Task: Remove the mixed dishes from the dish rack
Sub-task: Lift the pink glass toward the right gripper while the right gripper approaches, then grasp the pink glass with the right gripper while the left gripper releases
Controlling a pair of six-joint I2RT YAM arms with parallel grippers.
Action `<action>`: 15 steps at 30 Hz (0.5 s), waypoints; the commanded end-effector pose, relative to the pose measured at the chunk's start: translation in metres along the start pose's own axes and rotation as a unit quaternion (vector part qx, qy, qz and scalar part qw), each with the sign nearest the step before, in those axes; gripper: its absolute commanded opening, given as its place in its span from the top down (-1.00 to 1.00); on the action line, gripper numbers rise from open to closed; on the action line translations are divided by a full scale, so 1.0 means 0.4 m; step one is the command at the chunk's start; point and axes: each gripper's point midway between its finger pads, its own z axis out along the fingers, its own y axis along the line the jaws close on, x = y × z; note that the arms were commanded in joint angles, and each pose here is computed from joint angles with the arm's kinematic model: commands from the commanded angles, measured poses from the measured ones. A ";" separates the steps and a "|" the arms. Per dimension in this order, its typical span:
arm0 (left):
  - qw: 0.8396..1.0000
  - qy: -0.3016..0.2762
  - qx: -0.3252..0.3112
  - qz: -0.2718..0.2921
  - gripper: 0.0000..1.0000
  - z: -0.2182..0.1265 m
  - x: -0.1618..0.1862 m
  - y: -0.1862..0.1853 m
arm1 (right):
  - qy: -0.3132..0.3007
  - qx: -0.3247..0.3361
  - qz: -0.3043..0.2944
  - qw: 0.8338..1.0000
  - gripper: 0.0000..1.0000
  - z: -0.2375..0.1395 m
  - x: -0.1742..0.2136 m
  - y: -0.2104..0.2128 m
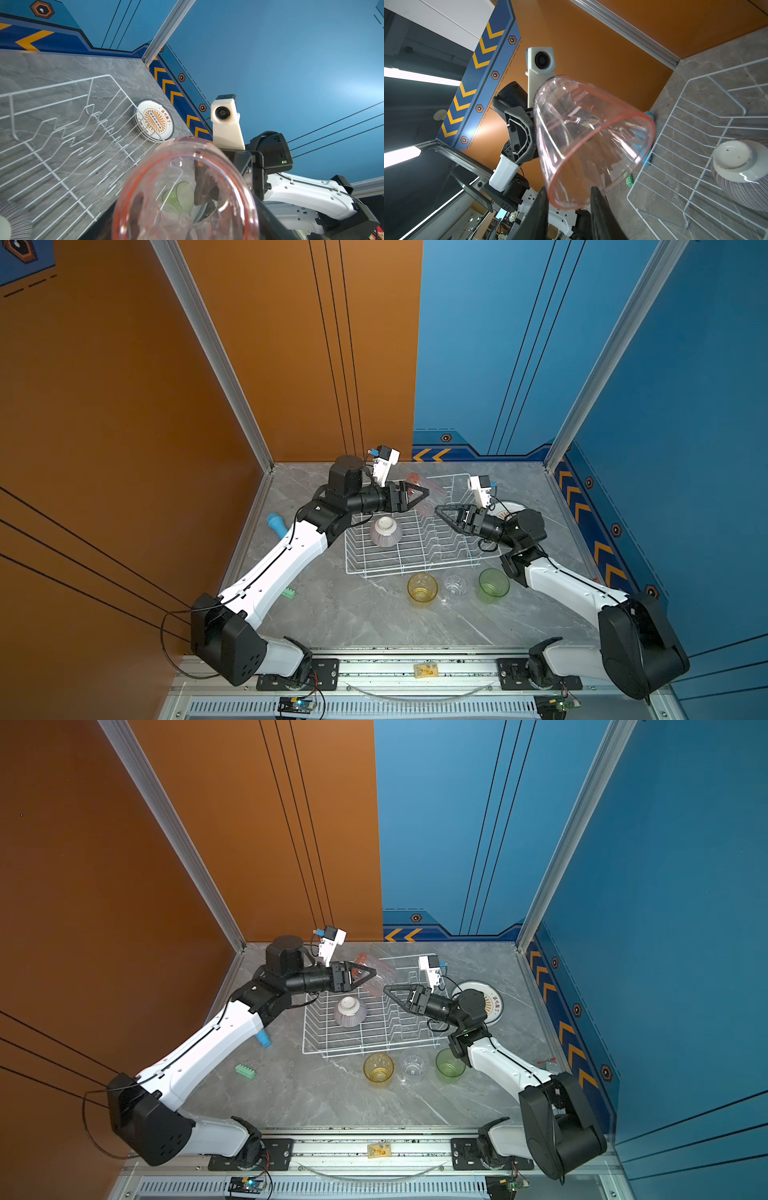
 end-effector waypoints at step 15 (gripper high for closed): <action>0.997 -0.001 0.080 0.006 -0.10 0.045 -0.002 -0.085 | -0.011 -0.059 -0.073 0.996 0.52 0.026 -0.052 0.123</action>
